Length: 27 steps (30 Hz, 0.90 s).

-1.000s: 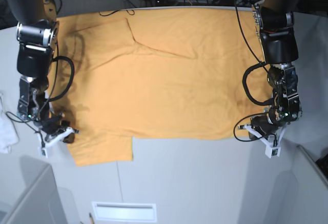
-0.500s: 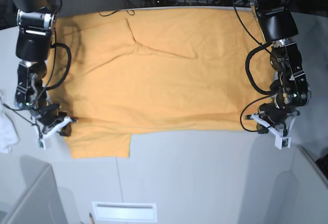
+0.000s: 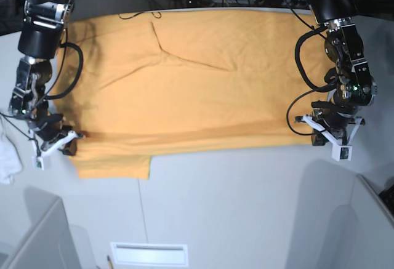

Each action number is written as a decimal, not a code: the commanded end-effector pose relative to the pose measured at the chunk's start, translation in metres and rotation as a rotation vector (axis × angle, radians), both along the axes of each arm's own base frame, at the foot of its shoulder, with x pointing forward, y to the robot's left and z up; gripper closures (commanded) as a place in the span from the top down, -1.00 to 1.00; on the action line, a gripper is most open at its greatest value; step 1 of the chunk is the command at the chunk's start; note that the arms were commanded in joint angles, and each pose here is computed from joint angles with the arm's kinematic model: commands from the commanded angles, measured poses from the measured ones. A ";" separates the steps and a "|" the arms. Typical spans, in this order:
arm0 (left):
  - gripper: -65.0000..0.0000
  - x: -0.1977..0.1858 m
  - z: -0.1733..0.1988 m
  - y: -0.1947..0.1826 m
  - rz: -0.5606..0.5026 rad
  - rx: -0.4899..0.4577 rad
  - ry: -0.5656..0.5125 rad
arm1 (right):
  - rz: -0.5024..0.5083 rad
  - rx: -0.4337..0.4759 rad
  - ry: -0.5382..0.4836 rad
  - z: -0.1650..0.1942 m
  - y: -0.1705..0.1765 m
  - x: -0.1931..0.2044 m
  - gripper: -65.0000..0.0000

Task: Fold the T-shirt properly
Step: 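Lift the hem and fold it toward the collar with both grippers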

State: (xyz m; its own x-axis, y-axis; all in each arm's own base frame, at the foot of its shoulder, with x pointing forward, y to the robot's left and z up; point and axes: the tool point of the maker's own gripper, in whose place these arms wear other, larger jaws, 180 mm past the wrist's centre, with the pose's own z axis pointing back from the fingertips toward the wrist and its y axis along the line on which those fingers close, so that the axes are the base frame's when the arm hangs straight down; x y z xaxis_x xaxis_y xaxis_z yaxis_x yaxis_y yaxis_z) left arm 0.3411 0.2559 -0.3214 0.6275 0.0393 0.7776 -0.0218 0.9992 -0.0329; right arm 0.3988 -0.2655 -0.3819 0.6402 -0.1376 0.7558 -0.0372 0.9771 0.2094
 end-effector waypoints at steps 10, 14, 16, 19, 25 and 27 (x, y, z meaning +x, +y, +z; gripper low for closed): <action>-1.00 -0.006 0.029 0.007 0.002 0.056 -0.026 | 0.026 -0.075 -0.048 0.038 -0.008 -0.005 -1.00; -1.00 -0.017 0.037 0.002 -0.020 0.087 -0.038 | -0.010 -0.069 -0.047 0.045 -0.013 -0.019 -1.00; -1.00 -0.018 0.038 -0.001 -0.026 0.087 -0.041 | -0.017 -0.074 -0.028 0.046 -0.017 -0.022 -1.00; -1.00 -0.018 0.038 -0.002 -0.028 0.087 -0.039 | -0.016 -0.077 -0.017 0.046 -0.018 -0.024 -1.00; -1.00 -0.043 0.023 -0.001 -0.035 0.107 0.037 | -0.005 -0.091 0.030 0.035 -0.017 -0.042 -1.00; -1.00 -0.055 0.013 -0.002 -0.039 0.108 0.067 | 0.006 -0.097 0.013 0.038 -0.008 -0.049 -1.00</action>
